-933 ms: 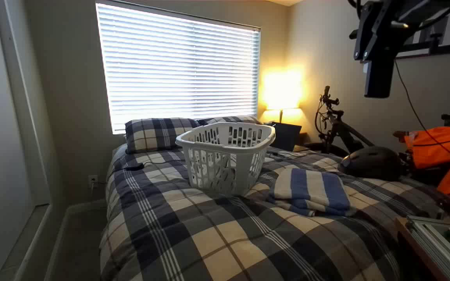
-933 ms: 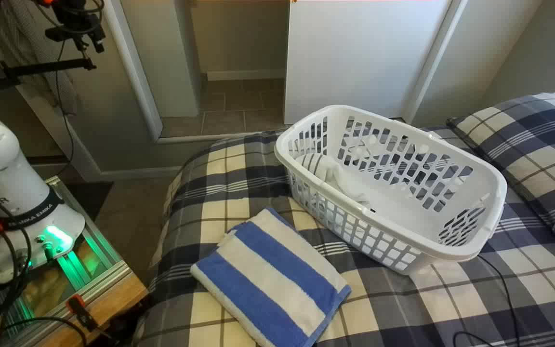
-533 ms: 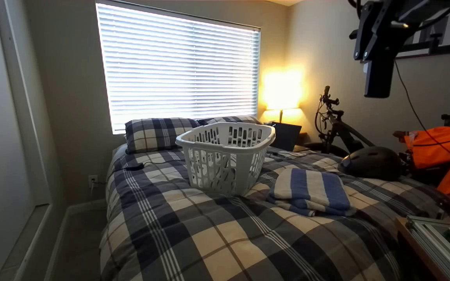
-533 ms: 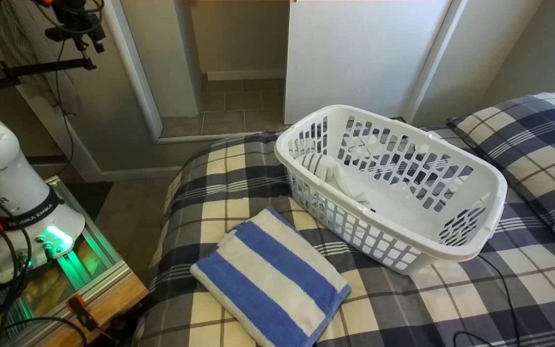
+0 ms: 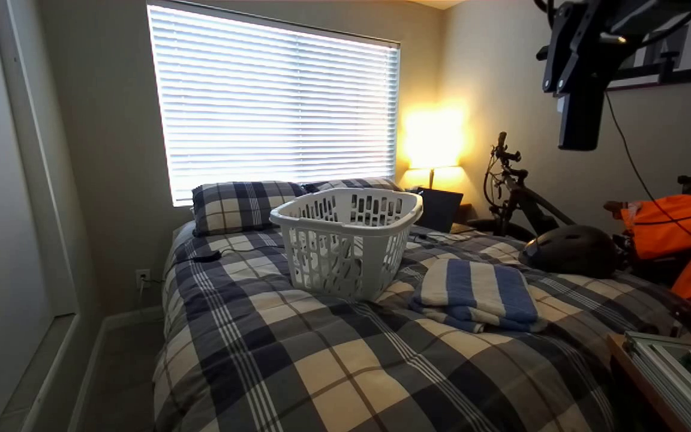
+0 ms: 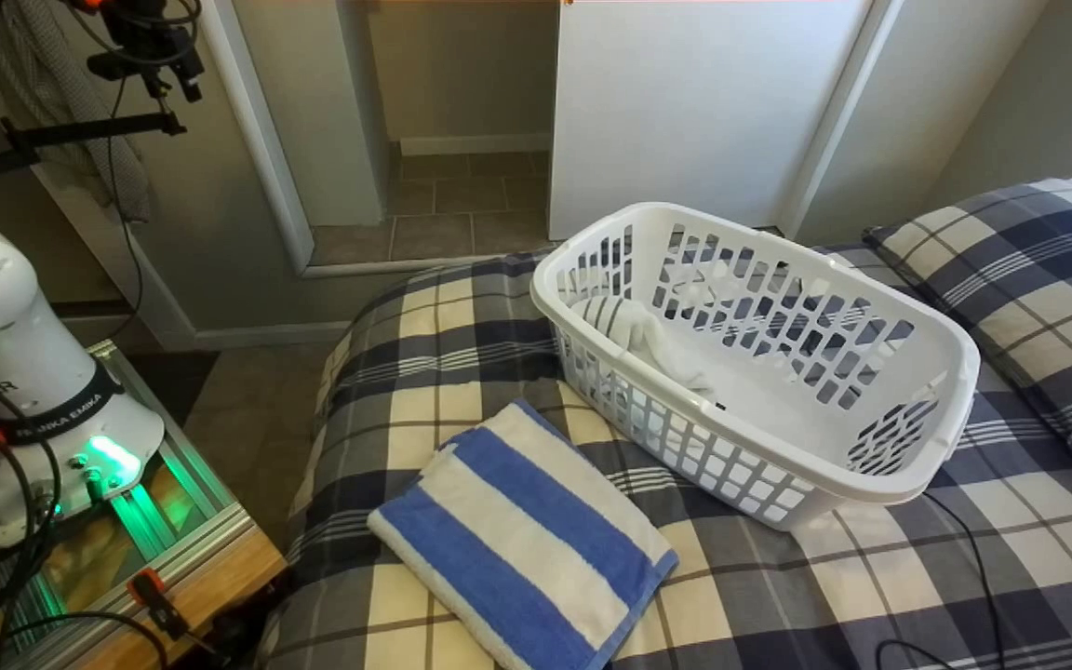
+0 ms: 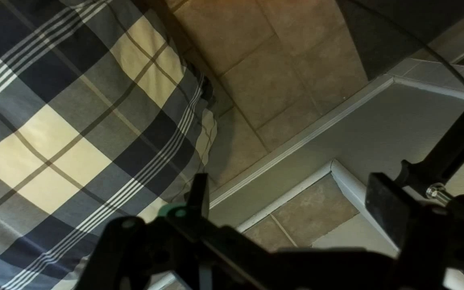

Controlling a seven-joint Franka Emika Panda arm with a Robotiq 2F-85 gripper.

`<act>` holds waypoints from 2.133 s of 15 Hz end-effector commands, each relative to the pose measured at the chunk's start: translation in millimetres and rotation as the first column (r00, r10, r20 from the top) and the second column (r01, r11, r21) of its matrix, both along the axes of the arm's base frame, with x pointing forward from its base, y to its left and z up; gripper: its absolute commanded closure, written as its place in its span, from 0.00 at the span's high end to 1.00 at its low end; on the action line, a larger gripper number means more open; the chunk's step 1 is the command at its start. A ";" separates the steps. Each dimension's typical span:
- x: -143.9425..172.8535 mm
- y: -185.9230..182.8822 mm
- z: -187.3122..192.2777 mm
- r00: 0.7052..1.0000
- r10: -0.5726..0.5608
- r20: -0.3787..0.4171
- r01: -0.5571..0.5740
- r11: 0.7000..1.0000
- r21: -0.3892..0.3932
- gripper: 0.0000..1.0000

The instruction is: Put the towel in the white basket

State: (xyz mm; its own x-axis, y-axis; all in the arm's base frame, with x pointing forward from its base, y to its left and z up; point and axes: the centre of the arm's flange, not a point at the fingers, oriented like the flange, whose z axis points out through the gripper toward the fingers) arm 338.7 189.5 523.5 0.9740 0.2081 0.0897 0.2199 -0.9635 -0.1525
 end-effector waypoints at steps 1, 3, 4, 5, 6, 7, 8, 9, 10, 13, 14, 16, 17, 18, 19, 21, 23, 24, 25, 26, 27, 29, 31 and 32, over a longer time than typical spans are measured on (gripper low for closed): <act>15.1 -20.5 -2.5 0.995 -0.095 0.043 0.096 0.995 -0.012 1.00; 31.1 -46.9 0.3 0.978 -0.181 0.100 0.181 0.983 0.002 1.00; 39.5 -63.8 3.6 0.965 -0.229 0.131 0.230 0.973 0.006 1.00; 45.8 -78.3 6.2 0.952 -0.266 0.153 0.269 0.963 0.004 1.00; 52.3 -95.7 8.9 0.938 -0.300 0.176 0.305 0.952 -0.003 1.00; 57.7 -112.2 10.2 0.923 -0.331 0.194 0.340 0.940 -0.011 1.00; 62.4 -127.2 10.0 0.913 -0.351 0.207 0.363 0.931 -0.021 1.00; 66.7 -143.2 7.6 0.902 -0.374 0.216 0.390 0.920 -0.033 1.00; 70.2 -156.9 5.2 0.894 -0.388 0.225 0.408 0.912 -0.047 1.00; 83.0 -196.7 -18.3 0.864 -0.443 0.240 0.473 0.877 -0.082 1.00; 86.6 -207.3 -28.1 0.855 -0.456 0.246 0.489 0.867 -0.095 1.00; 93.6 -226.6 -52.4 0.834 -0.487 0.258 0.529 0.840 -0.123 1.00; 97.9 -237.2 -66.7 0.821 -0.505 0.264 0.550 0.825 -0.132 1.00; 102.7 -246.1 -78.9 0.812 -0.515 0.273 0.563 0.815 -0.138 1.00; 106.2 -256.5 -94.1 0.798 -0.537 0.274 0.585 0.799 -0.138 1.00; 112.2 -276.0 -121.1 0.775 -0.572 0.271 0.620 0.771 -0.147 1.00; 115.7 -294.2 -145.7 0.758 -0.595 0.269 0.644 0.749 -0.158 1.00; 116.9 -304.5 -157.3 0.749 -0.608 0.266 0.656 0.737 -0.163 1.00; 118.3 -313.2 -167.5 0.744 -0.615 0.262 0.663 0.730 -0.167 1.00; 118.1 -323.0 -176.9 0.737 -0.626 0.257 0.672 0.719 -0.175 1.00; 116.2 -334.2 -185.9 0.728 -0.636 0.255 0.683 0.705 -0.190 1.00; 111.7 -355.3 -202.0 0.719 -0.651 0.245 0.695 0.685 -0.218 1.00; 107.5 -374.5 -214.5 0.719 -0.649 0.250 0.695 0.672 -0.256 1.00; 104.4 -385.1 -220.8 0.721 -0.647 0.247 0.693 0.668 -0.272 1.00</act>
